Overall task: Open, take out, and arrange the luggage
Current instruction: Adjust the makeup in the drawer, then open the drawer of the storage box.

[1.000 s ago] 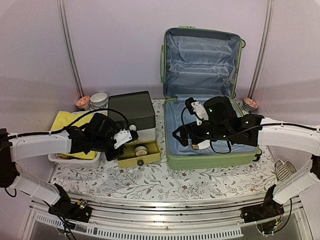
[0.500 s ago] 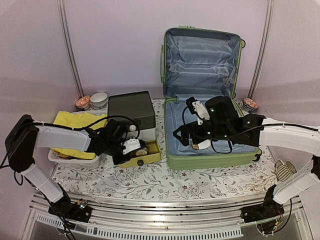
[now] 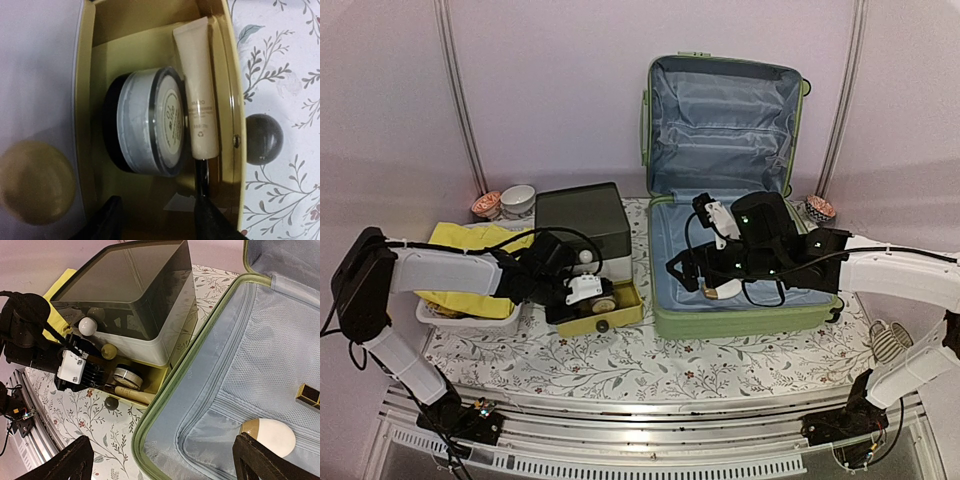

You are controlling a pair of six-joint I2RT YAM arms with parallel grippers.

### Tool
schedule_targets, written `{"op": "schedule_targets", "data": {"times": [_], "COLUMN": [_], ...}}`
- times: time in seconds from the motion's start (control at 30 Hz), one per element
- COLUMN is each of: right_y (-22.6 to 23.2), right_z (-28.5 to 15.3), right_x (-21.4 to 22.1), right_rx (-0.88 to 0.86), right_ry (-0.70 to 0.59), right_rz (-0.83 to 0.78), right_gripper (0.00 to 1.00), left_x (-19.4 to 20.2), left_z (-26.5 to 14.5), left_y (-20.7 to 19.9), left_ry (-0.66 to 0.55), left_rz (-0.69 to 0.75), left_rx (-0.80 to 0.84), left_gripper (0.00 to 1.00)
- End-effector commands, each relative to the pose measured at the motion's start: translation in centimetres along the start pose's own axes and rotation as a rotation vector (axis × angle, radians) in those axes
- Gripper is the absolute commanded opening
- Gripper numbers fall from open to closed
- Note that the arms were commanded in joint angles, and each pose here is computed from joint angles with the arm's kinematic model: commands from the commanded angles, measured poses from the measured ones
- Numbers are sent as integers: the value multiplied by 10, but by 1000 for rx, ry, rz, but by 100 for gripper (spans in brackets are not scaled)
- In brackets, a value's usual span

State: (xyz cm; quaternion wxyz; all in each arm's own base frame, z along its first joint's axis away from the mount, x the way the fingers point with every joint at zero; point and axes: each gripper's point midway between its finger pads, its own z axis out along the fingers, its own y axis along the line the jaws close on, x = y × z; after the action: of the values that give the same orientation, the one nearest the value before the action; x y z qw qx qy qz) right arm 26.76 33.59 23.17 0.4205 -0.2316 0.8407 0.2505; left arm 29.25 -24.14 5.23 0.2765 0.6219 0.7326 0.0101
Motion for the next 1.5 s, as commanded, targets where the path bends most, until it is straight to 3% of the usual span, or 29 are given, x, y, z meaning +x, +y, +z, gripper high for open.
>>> {"op": "schedule_targets", "data": {"times": [0.0, 0.23, 0.5, 0.77, 0.8, 0.9, 0.97, 1.1, 1.3, 1.47], "right_y": [-1, 1, 3, 5, 5, 5, 5, 6, 6, 5], "right_z": [-4, -4, -3, -2, -2, 0, 1, 2, 4, 3], "right_x": [-7, -8, -10, -15, -15, -16, -16, -18, -17, -16], "right_rx": [-5, -9, -16, -19, -18, -17, -17, -18, -20, -18], "right_ry": [-22, -24, -24, -31, -30, -30, -28, -32, -30, -30], "right_rz": [-1, -3, -6, -14, -14, -15, -15, -12, -7, -3], "right_gripper": [99, 99, 99, 99, 99, 99, 99, 99, 99, 99], "left_x": [10, -6, -19, -44, -47, -50, -41, -30, -26, -30], "left_z": [-9, -37, -79, -137, -144, -167, -175, -179, -167, -167], "left_y": [-28, -6, 5, 15, 17, 37, 56, 68, 62, 62], "left_ry": [26, -27, -109, -305, -336, -414, -417, -377, -352, -423], "left_rz": [2, -31, -70, -195, -224, -387, -580, -807, -893, -946], "left_rx": [117, 24, -42, -102, -113, -208, -294, -332, -291, -284], "left_gripper": [53, 46, 60, 91, 98, 98, 98, 98, 98, 98]}}
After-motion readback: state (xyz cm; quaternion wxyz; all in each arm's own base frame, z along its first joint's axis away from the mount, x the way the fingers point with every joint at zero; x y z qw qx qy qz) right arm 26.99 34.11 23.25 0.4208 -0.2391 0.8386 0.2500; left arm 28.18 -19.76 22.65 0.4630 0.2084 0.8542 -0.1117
